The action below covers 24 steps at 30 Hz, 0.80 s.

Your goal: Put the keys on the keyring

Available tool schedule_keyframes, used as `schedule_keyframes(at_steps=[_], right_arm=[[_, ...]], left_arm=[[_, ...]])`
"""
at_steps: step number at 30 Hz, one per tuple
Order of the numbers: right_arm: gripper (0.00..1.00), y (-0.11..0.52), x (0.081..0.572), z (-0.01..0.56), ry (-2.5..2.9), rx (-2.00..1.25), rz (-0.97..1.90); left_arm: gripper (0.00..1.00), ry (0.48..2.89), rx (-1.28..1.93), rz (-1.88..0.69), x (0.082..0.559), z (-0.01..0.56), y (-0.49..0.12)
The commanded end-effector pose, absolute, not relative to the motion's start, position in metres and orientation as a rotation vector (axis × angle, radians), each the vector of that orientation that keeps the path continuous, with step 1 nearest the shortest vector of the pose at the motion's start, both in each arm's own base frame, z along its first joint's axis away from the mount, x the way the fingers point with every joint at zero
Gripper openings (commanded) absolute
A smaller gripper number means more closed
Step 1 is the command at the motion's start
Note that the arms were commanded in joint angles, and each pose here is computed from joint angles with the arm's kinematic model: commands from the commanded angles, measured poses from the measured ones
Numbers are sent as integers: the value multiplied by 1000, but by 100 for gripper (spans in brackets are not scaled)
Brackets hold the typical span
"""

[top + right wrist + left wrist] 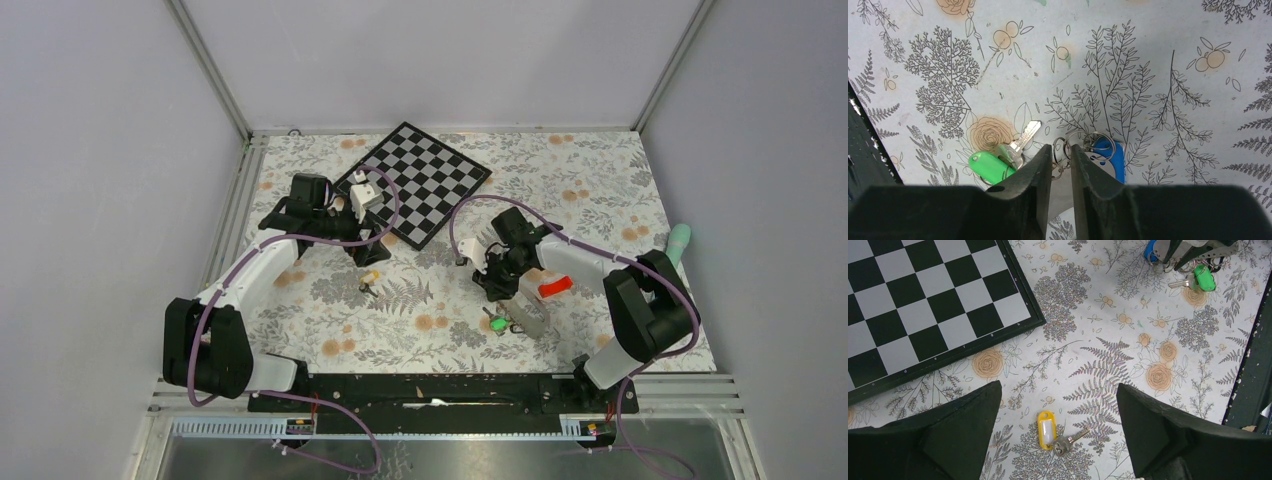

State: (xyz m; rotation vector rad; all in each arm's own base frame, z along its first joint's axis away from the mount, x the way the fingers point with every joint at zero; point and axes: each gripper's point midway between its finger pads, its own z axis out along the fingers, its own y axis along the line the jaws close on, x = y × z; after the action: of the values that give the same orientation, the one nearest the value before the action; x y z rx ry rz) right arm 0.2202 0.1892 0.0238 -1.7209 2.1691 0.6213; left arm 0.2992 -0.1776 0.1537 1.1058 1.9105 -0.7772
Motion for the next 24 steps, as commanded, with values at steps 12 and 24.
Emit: schedule_keyframes(at_steps=[12, 24], right_arm=[[1, 193, 230, 31, 2127, -1745, 616], [12, 186, 205, 59, 2088, -1804, 678]], left_arm=[[95, 1852, 1119, -738, 303, 165, -176], [95, 1848, 1123, -754, 303, 165, -177]])
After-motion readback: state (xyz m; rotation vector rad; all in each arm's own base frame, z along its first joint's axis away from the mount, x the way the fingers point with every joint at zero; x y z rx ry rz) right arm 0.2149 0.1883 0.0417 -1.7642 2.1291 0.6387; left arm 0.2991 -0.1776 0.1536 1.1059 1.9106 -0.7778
